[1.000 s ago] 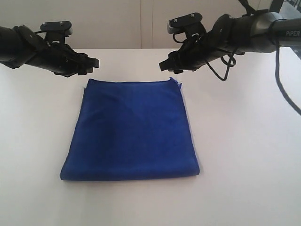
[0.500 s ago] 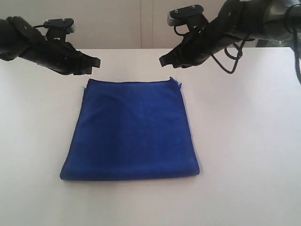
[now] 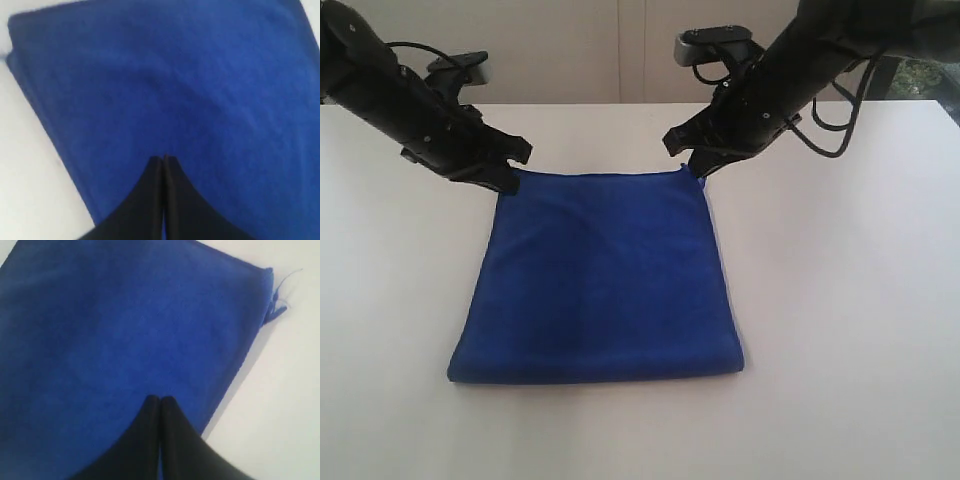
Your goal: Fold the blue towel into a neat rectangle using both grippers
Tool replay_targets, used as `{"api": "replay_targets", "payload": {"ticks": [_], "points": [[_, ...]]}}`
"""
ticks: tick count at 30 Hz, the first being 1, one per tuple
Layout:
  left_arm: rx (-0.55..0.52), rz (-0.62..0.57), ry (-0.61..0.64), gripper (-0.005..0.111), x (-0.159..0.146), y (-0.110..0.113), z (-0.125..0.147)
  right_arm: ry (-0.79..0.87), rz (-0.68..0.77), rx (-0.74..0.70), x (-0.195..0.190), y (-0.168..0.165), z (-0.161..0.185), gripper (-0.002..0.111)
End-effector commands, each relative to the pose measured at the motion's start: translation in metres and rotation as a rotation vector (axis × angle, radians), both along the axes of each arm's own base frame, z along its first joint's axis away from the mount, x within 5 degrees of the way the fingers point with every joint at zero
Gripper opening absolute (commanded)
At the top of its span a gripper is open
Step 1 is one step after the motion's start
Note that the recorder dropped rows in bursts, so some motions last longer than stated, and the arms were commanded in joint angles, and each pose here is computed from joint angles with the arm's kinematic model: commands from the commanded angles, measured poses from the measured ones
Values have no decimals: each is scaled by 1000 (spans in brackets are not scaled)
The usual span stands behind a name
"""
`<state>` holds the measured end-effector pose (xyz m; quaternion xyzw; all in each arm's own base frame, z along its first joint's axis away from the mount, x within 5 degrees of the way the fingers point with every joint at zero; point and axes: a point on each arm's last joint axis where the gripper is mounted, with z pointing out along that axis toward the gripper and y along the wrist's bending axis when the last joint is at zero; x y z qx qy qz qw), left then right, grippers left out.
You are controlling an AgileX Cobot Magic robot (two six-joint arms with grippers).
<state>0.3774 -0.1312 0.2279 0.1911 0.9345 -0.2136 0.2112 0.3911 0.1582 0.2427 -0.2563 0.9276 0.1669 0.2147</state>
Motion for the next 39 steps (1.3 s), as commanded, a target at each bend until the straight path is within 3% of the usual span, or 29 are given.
{"api": "replay_targets", "payload": {"ticks": [1, 10, 20, 31, 39], "points": [[72, 4, 110, 0, -16, 8, 10, 40, -49, 17, -18, -10, 15, 0], [90, -48, 144, 0, -56, 4, 19, 124, -80, 10, -61, -19, 5, 0], [121, -48, 180, 0, -90, -12, -20, 190, -84, 4, -94, -3, -35, 0], [154, -20, 296, 0, -113, -2, -51, 288, -131, 7, -117, -6, -65, 0], [170, 10, 280, 0, -120, 3, -66, 293, -152, -6, -124, -11, -78, 0]]}}
